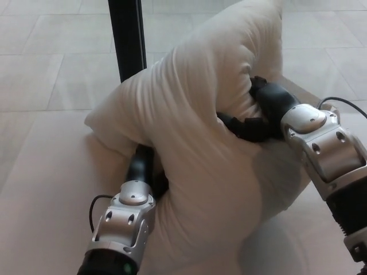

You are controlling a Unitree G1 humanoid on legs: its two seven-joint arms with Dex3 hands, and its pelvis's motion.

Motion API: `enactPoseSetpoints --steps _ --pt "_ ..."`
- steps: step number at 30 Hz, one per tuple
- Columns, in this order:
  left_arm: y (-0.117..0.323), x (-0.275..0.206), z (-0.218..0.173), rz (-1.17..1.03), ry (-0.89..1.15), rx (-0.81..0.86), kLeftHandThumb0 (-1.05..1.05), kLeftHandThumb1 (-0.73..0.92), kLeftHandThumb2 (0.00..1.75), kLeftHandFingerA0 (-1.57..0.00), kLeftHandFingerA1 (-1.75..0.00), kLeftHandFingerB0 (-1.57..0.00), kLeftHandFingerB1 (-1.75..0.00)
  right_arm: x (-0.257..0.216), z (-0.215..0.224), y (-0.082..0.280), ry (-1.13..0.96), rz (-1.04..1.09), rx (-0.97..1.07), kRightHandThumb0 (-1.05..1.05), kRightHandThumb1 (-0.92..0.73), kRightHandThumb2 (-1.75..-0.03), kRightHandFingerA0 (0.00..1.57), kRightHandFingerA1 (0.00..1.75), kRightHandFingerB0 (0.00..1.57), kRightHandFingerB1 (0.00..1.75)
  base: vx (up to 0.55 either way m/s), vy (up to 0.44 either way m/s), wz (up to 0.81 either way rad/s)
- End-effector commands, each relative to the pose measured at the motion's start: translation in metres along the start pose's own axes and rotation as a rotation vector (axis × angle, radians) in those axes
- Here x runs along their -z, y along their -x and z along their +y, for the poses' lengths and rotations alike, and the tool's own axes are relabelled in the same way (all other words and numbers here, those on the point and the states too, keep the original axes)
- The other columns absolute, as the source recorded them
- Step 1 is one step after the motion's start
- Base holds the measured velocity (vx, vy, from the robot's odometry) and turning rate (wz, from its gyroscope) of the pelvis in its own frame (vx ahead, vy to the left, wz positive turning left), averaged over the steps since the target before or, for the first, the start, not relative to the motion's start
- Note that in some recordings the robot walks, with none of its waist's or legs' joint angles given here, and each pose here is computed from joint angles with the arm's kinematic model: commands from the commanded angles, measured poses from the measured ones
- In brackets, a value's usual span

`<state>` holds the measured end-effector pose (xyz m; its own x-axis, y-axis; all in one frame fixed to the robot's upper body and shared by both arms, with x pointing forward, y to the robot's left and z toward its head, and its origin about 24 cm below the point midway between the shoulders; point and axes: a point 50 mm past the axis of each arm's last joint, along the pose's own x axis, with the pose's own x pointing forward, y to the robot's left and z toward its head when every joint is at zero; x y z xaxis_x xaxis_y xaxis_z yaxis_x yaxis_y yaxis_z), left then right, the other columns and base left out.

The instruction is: The robot uses its left hand to press on the left side of the pillow kept in the middle of the desk and uses its right hand to lift up and the right side of the pillow and turn it over

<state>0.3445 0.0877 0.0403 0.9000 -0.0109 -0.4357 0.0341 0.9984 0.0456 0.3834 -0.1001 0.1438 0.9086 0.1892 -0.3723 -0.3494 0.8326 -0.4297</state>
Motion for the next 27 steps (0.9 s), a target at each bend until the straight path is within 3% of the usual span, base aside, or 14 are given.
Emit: enactPoseSetpoints --steps 1,7,8,9,10,13,15,16,18,19,21,23,25,27 --pt "0.059 0.055 -0.164 0.304 0.255 0.616 -0.72 0.42 0.84 -0.34 -0.66 -0.01 -0.18 0.032 0.222 0.033 0.043 0.2 -0.895 -0.57 -0.33 -0.52 0.0 0.56 0.21 0.5 0.0 0.0 0.0" --pt "0.059 0.056 -0.164 0.3 0.258 0.618 -0.77 0.44 0.83 -0.26 -0.65 0.0 -0.11 0.031 0.222 0.033 0.068 0.199 -0.887 -0.55 -0.35 -0.51 0.03 0.6 0.2 0.47 0.0 0.0 0.0" --pt "0.059 0.056 -0.164 0.296 0.244 0.614 -0.72 0.54 0.58 -0.24 -0.62 0.0 -0.25 0.032 0.222 0.034 0.053 0.209 -0.889 -0.51 -0.35 -0.51 0.0 0.57 0.21 0.48 0.0 0.0 0.0" --pt "0.059 0.057 -0.164 0.292 0.245 0.614 -0.77 0.44 0.83 -0.17 -0.6 0.0 -0.11 0.032 0.221 0.034 0.048 0.217 -0.889 -0.51 -0.35 -0.51 0.01 0.59 0.2 0.48 0.0 0.0 0.0" --pt "0.059 0.058 -0.164 0.292 0.248 0.613 -0.68 0.55 0.56 -0.17 -0.56 0.0 -0.27 0.033 0.221 0.033 0.06 0.216 -0.888 -0.53 -0.29 -0.69 0.03 0.58 0.15 0.52 0.0 0.0 0.0" --pt "0.059 0.057 -0.164 0.291 0.255 0.612 -0.66 0.51 0.59 -0.23 -0.6 -0.01 -0.25 0.034 0.221 0.032 0.079 0.208 -0.877 -0.5 -0.35 -0.51 0.06 0.64 0.22 0.45 0.0 0.0 0.0" --pt "0.058 0.056 -0.164 0.284 0.249 0.612 -0.72 0.45 0.84 -0.26 -0.64 0.0 -0.16 0.035 0.22 0.031 0.069 0.209 -0.869 -0.5 -0.35 -0.51 0.05 0.66 0.22 0.46 0.0 0.0 0.0" --pt "0.058 0.057 -0.164 0.274 0.235 0.615 -0.71 0.54 0.58 -0.21 -0.62 0.0 -0.28 0.035 0.219 0.031 0.01 0.237 -0.855 -0.47 -0.27 -0.63 0.16 0.71 0.2 0.52 0.0 0.0 0.0" --pt "0.058 0.059 -0.164 0.272 0.228 0.612 -0.71 0.54 0.57 -0.21 -0.62 0.0 -0.29 0.036 0.217 0.03 -0.021 0.245 -0.851 -0.26 -0.13 -0.78 0.18 0.62 0.12 0.56 0.0 0.0 0.0" --pt "0.058 0.06 -0.163 0.275 0.222 0.612 -0.72 0.43 0.84 -0.26 -0.66 -0.03 -0.19 0.037 0.217 0.03 -0.011 0.221 -0.851 -0.49 -0.29 -0.67 0.07 0.64 0.16 0.52 0.0 0.0 0.0" --pt "0.058 0.061 -0.163 0.273 0.213 0.608 -0.68 0.42 0.85 -0.22 -0.63 -0.01 -0.23 0.038 0.215 0.028 -0.049 0.228 -0.842 -0.49 -0.28 -0.67 0.04 0.63 0.17 0.53 0.0 0.0 0.0" --pt "0.059 0.063 -0.161 0.268 0.207 0.596 -0.68 0.44 0.84 -0.26 -0.65 -0.03 -0.21 0.035 0.205 0.026 -0.093 0.173 -0.799 -0.52 -0.29 -0.7 0.26 0.7 0.14 0.52 0.0 0.0 0.0" --pt "0.059 0.065 -0.161 0.285 0.241 0.593 -0.63 0.43 0.84 -0.35 -0.71 0.0 -0.23 0.036 0.2 0.023 -0.125 0.157 -0.772 -0.29 -0.16 -0.81 0.14 0.6 0.1 0.55 0.0 0.0 0.0" --pt "0.057 0.064 -0.157 0.26 0.243 0.581 -0.62 0.41 0.81 -0.45 -0.76 -0.02 -0.22 0.028 0.186 0.017 -0.213 0.121 -0.69 -0.59 -0.32 -0.72 0.04 0.6 0.2 0.55 0.0 0.0 0.0"
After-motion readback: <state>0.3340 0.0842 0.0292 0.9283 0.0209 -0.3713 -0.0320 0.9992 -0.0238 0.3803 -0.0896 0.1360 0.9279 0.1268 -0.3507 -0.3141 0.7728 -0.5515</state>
